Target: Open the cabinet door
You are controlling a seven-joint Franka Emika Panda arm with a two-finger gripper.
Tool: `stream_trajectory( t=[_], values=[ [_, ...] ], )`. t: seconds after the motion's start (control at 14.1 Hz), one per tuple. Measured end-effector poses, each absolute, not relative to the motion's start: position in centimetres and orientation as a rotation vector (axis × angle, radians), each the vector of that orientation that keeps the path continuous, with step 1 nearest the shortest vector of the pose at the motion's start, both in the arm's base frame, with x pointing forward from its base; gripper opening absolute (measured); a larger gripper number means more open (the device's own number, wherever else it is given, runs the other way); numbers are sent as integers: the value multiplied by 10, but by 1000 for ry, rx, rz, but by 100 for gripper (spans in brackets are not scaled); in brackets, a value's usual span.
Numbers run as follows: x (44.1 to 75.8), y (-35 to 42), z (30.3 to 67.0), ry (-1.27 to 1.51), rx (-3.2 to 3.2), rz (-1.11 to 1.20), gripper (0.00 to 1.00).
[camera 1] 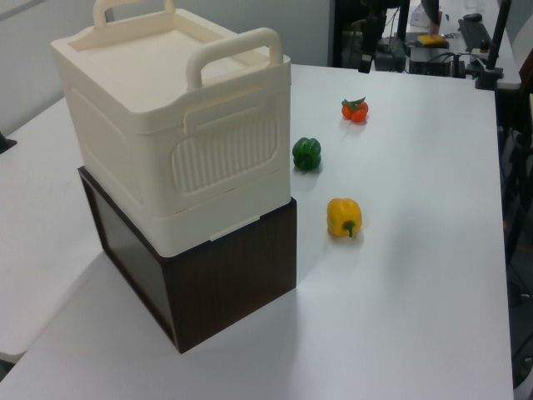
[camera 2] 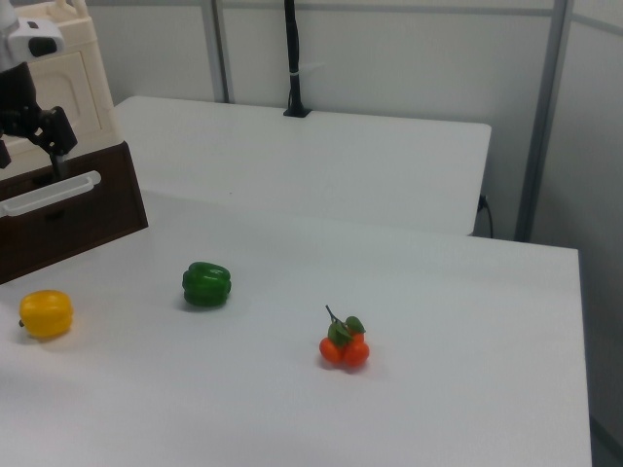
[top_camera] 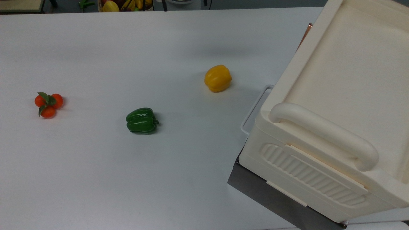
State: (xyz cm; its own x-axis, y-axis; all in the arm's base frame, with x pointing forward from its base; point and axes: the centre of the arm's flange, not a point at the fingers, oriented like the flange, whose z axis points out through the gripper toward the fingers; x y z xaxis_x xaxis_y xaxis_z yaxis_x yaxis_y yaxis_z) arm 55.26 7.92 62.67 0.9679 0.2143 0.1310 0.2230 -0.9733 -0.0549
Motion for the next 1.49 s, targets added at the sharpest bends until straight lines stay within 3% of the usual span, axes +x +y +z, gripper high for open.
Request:
stream_trajectory(
  t=[0.36, 0.64, 0.85, 0.93, 1.14, 1.35, 1.49],
  values=[
    [550, 97, 627, -839, -2908, -213, 100],
    [542, 136, 634, -1001, -2836, -237, 100],
    [535, 165, 643, -1103, -2796, -268, 95],
    [533, 175, 646, -1138, -2779, -296, 89],
    [531, 201, 652, -1183, -2713, -383, 55],
    [535, 215, 653, -1262, -2598, -473, 43],
    [542, 217, 649, -1303, -2560, -518, 41]
  ],
)
